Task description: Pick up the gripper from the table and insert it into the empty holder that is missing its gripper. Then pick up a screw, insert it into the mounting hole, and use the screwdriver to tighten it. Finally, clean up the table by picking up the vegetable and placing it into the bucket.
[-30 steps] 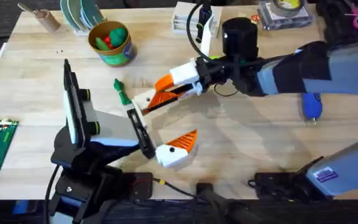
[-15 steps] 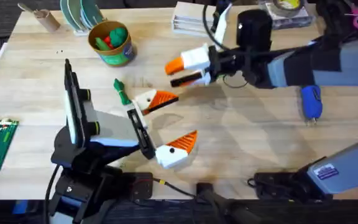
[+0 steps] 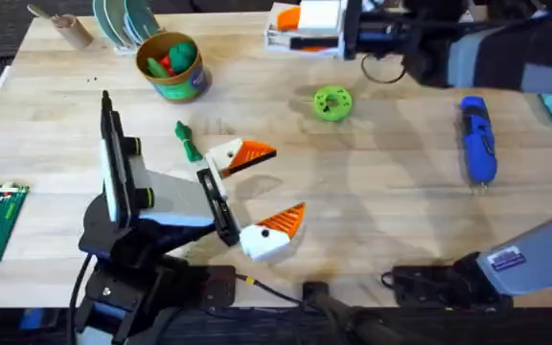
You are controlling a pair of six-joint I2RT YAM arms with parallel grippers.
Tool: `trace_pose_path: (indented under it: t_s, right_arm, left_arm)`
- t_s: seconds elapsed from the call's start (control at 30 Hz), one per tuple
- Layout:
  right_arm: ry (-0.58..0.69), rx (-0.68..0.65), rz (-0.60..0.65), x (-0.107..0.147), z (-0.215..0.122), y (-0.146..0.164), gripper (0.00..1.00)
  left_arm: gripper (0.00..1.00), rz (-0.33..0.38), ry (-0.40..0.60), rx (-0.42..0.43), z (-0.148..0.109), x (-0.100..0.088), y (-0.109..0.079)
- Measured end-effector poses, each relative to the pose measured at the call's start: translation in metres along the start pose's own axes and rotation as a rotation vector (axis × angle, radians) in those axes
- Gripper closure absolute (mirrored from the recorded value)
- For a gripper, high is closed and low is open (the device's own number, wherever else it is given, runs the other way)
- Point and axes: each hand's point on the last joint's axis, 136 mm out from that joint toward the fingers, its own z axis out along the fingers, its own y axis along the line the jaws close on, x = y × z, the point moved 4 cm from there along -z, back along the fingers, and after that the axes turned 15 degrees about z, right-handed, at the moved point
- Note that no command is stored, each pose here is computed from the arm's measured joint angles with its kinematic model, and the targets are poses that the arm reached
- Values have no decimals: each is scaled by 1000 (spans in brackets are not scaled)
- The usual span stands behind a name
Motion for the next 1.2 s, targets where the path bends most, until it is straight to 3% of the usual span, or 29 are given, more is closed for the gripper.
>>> trace_pose_path:
  t_s: [0.13, 0.27, 0.43, 0.57, 0.73, 0.93, 1.2]
  right_arm:
    - [-91, 135, -2, -28, -17, -17, 91]
    - [-147, 309, -26, -39, -39, -30, 91]
    - [-190, 470, -164, -42, -66, -7, 91]
    - [-200, 593, -264, -34, -94, 24, 91]
    - [-176, 772, -311, -10, -131, 42, 90]
    - [-166, 889, -330, -2, -148, 39, 89]
    - [-139, 934, -316, 2, -151, 31, 88]
  left_arm:
    - [8, 0, 0, 0, 0, 0, 0]
    - [8, 0, 0, 0, 0, 0, 0]
    - [8, 0, 0, 0, 0, 0, 0]
    - [8, 0, 0, 0, 0, 0, 0]
    - [8, 0, 0, 0, 0, 0, 0]
    - [8, 0, 0, 0, 0, 0, 0]
    - [7, 0, 0, 0, 0, 0, 0]
